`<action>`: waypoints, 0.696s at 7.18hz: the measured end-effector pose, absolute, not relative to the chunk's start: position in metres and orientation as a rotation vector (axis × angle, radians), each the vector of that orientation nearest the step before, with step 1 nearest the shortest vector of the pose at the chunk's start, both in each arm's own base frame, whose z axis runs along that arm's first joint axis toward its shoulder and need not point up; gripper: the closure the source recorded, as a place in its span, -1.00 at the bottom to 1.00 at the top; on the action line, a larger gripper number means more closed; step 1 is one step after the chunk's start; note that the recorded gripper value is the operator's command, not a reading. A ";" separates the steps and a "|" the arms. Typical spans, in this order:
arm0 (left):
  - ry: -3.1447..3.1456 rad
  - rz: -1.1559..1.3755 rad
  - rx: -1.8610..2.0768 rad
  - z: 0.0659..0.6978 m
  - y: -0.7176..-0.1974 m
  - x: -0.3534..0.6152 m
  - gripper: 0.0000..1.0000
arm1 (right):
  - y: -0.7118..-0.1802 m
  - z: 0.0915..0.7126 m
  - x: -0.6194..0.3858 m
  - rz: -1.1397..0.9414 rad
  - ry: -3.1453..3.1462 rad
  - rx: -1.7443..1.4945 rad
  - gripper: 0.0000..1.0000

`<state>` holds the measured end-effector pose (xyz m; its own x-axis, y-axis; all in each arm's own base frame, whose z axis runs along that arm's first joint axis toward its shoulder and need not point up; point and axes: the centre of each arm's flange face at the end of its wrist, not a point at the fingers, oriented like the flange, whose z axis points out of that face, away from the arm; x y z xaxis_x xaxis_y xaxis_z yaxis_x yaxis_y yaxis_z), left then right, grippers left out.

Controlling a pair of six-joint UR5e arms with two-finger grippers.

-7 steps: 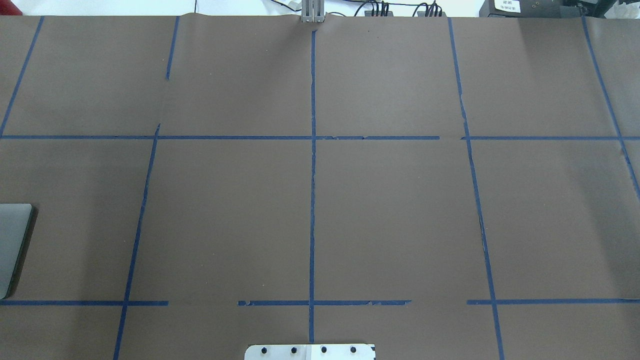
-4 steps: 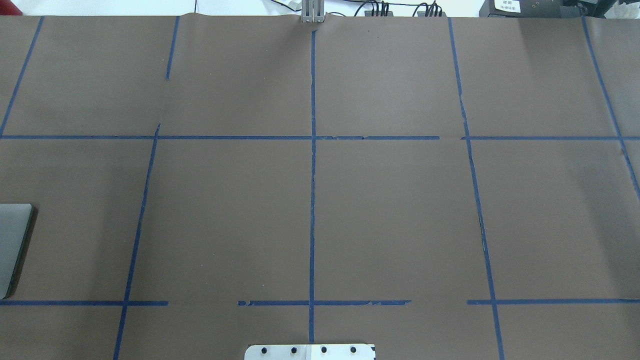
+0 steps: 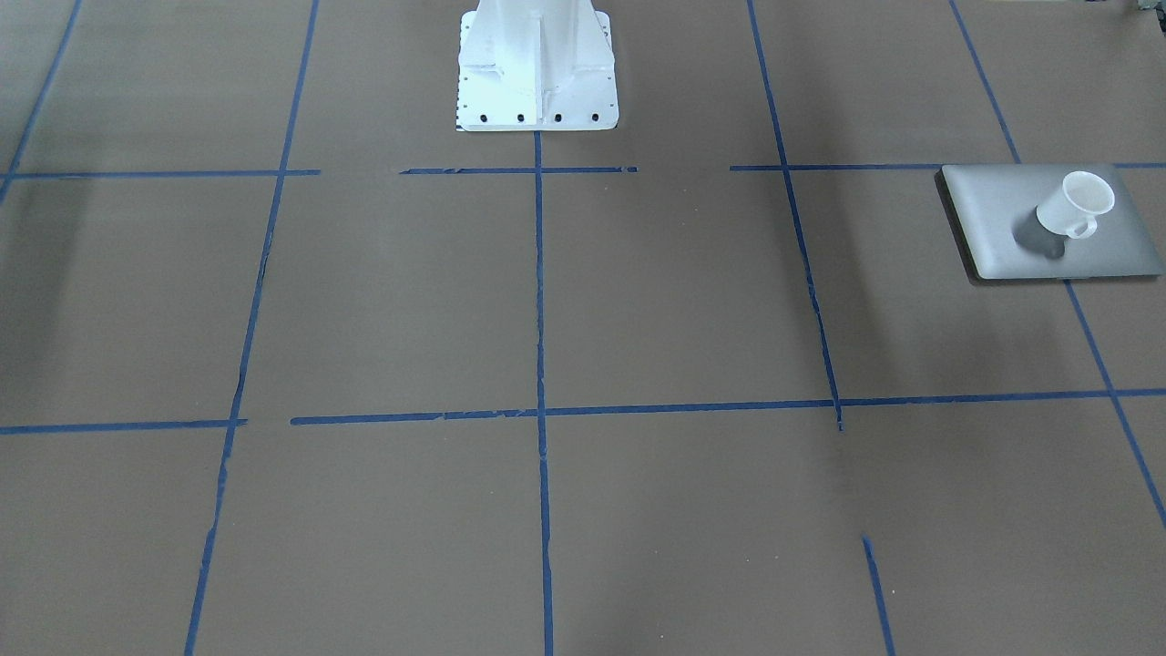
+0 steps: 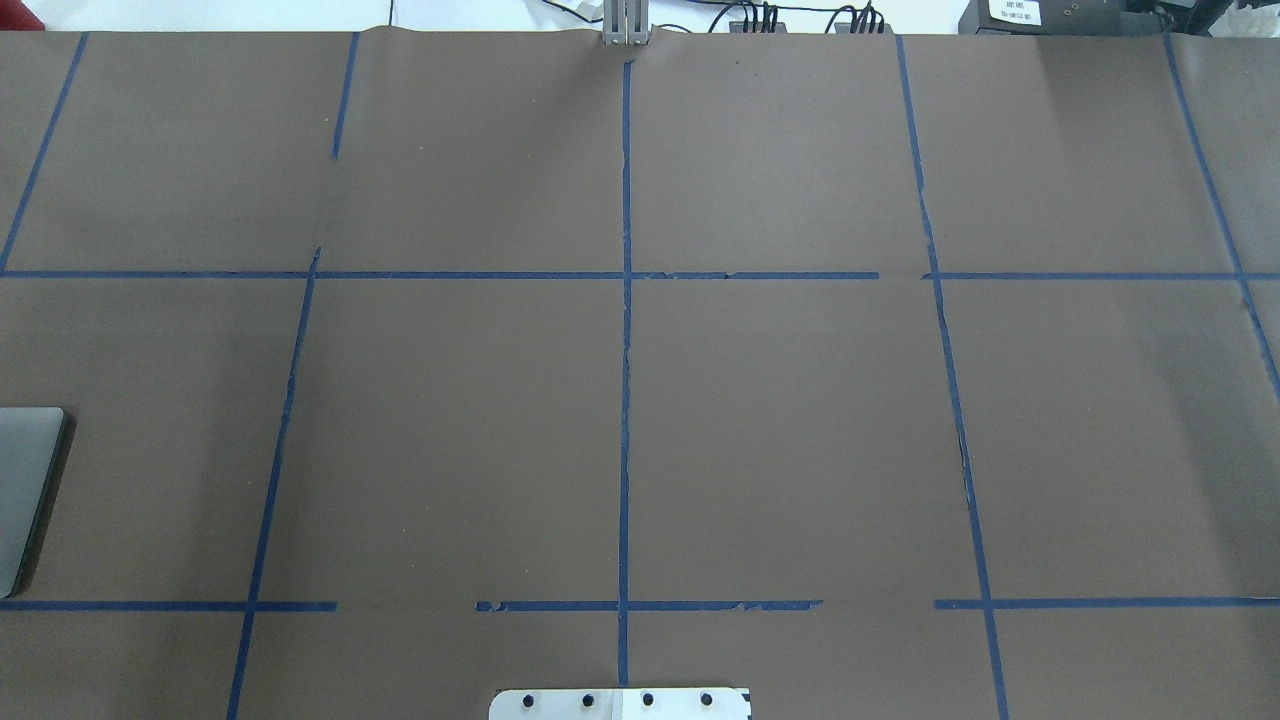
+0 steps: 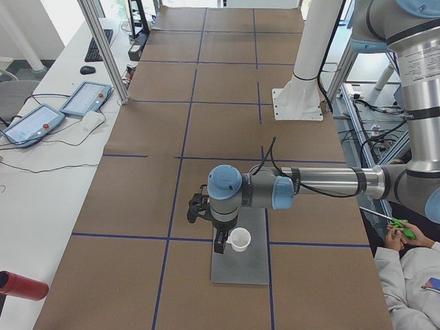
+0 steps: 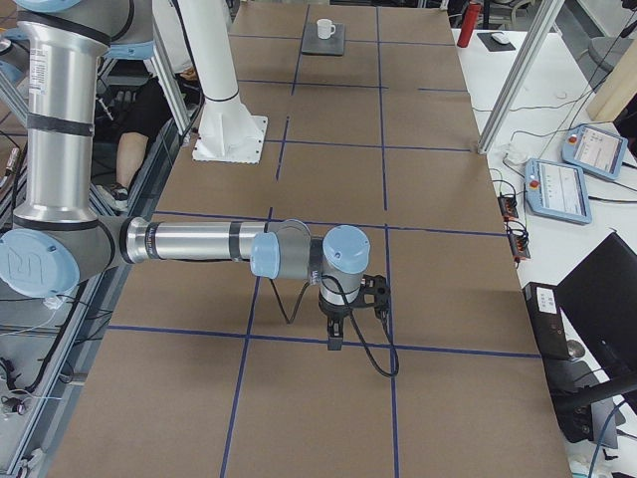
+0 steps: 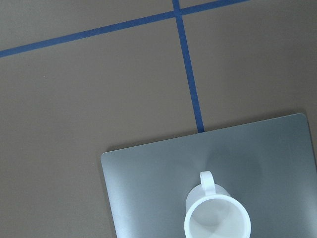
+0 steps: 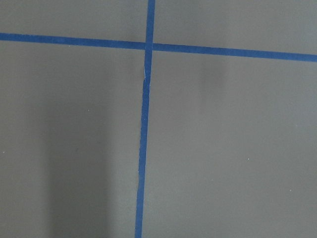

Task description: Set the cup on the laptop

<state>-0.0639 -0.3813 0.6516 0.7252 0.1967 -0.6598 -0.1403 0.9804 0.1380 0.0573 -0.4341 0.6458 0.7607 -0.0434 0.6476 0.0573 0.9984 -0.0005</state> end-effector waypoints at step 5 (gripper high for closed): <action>0.738 0.182 0.074 0.655 -0.382 -0.064 -1.00 | -0.434 0.646 0.057 -0.055 -0.705 -0.021 -1.00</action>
<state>-0.0638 -0.3815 0.6548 0.7249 0.1907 -0.6620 -0.1384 0.9816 0.1313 0.0573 -0.4341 0.6458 0.7604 -0.0434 0.6480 0.0573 0.9984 -0.0004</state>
